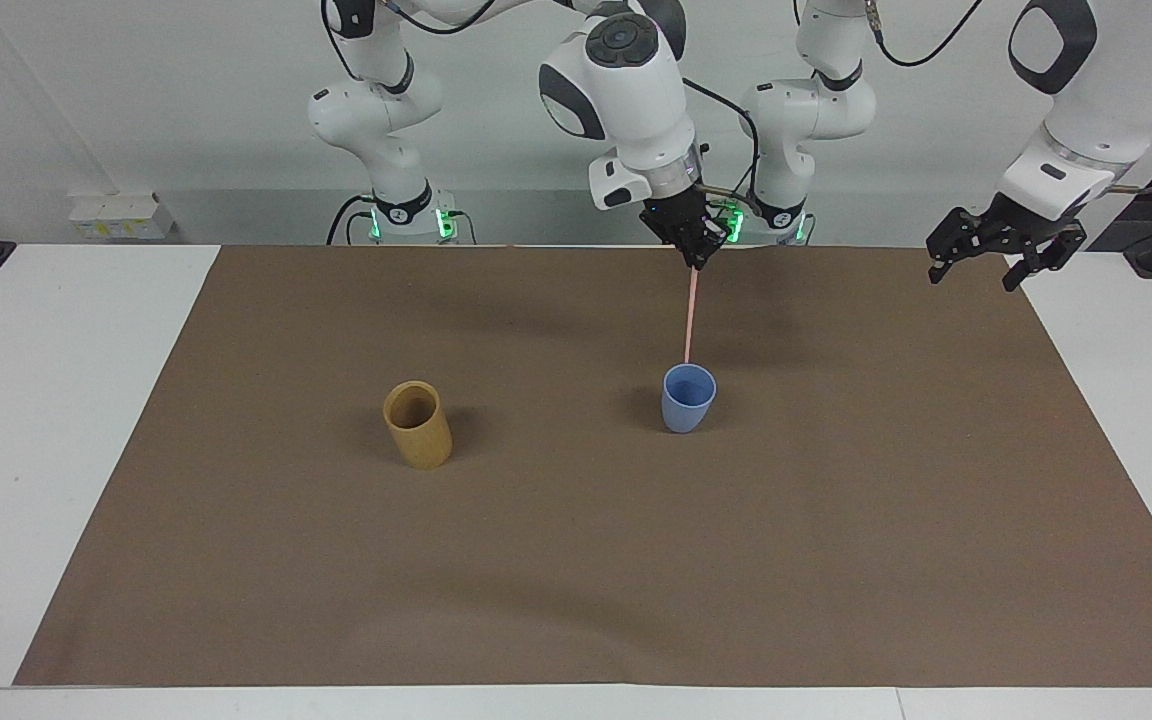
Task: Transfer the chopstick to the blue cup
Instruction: 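Carry the pink stick with the right gripper over the blue cup, then lower the pink stick into the blue cup and open the right gripper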
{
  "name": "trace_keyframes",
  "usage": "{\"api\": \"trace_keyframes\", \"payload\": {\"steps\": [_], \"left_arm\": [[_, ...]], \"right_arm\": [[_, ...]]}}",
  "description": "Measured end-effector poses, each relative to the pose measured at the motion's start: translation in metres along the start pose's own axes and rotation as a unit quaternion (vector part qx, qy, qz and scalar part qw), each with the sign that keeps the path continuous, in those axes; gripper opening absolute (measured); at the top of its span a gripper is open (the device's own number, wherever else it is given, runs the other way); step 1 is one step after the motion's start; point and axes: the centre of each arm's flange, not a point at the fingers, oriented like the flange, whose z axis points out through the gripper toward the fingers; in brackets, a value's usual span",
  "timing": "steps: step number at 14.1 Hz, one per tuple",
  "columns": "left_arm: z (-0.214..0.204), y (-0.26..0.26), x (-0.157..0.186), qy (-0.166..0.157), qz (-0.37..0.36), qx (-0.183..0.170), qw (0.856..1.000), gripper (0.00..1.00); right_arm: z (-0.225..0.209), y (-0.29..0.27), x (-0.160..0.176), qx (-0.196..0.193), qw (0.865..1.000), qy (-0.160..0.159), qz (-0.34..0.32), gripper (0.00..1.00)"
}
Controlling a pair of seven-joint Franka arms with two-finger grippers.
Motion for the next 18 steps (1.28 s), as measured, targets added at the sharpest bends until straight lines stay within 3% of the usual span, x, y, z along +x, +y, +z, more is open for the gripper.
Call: {"api": "trace_keyframes", "payload": {"steps": [12,18], "left_arm": [[0.0,0.0,0.0,0.0,0.0,0.0,1.0,1.0],[0.0,0.0,0.0,0.0,0.0,0.0,1.0,1.0]], "right_arm": [[-0.024,-0.003,0.014,0.031,0.999,0.01,-0.004,0.08],[0.006,-0.001,0.034,0.021,1.0,0.011,-0.02,0.08]]}}
